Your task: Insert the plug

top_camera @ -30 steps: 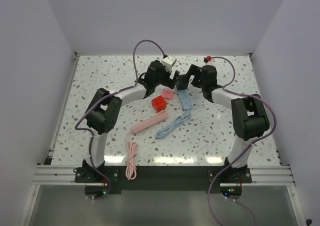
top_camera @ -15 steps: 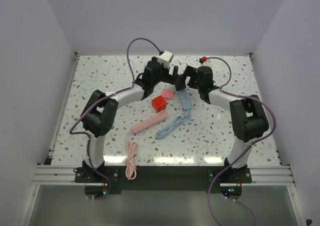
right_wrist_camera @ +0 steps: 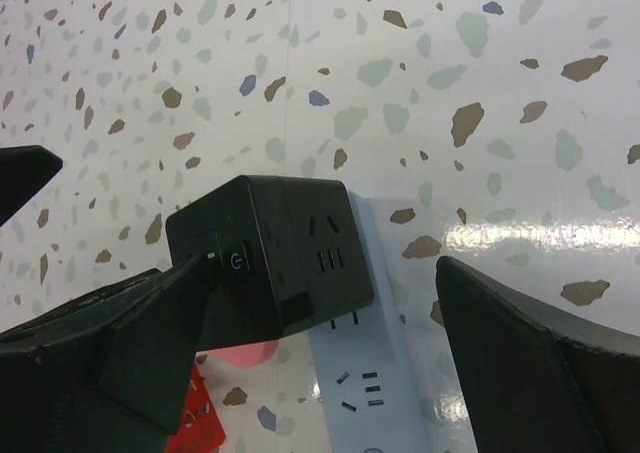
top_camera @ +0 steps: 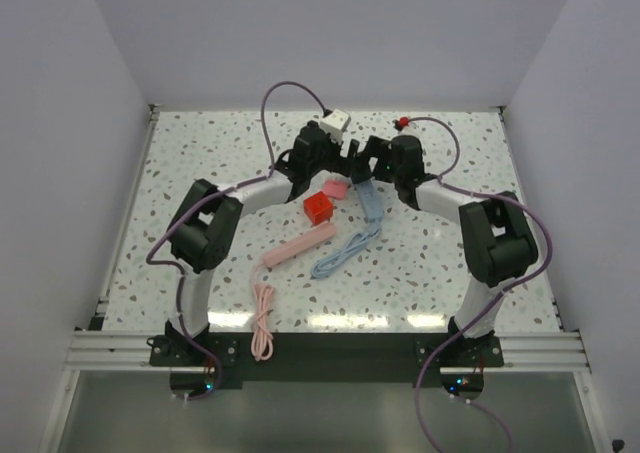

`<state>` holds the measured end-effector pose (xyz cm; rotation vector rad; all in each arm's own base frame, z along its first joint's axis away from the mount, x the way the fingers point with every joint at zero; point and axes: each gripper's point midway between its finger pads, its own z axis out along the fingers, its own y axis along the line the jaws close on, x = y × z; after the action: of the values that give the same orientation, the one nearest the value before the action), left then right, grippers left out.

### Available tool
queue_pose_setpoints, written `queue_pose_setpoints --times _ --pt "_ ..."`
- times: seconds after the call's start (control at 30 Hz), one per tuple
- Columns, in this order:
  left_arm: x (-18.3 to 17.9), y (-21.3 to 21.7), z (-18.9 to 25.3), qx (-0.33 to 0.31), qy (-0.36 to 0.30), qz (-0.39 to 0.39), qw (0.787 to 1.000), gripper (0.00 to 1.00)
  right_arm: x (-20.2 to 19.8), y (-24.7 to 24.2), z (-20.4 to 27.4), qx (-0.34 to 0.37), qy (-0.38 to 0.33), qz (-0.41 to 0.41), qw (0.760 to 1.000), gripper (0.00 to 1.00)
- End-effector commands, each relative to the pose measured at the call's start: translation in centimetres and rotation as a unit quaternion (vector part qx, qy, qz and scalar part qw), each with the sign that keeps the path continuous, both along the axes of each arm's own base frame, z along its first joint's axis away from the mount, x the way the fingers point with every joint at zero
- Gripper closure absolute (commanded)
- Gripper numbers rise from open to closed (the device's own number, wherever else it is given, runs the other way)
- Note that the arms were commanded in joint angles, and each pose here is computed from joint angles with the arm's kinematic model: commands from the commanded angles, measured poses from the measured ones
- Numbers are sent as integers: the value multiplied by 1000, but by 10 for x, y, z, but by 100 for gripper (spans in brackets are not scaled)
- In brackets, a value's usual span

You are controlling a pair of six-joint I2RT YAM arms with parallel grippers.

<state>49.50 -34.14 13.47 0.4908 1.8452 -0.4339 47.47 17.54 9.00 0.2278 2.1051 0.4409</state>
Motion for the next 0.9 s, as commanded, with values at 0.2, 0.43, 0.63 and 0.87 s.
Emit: queue_pose_setpoints --times 0.2,0.43,0.63,0.87 --pt "-4 -30 -25 22 24 -53 998 1 -58 -50 -93 -88 186 -19 978 4" --pt "0 -31 -51 41 50 -50 997 2 -56 -51 -95 -93 194 -20 976 5" --pt "-6 -27 -64 62 59 -45 995 2 -58 -52 -99 -105 203 -19 973 5" --pt "-11 -22 -60 60 53 -43 996 2 -57 -47 -91 -101 192 -6 976 5"
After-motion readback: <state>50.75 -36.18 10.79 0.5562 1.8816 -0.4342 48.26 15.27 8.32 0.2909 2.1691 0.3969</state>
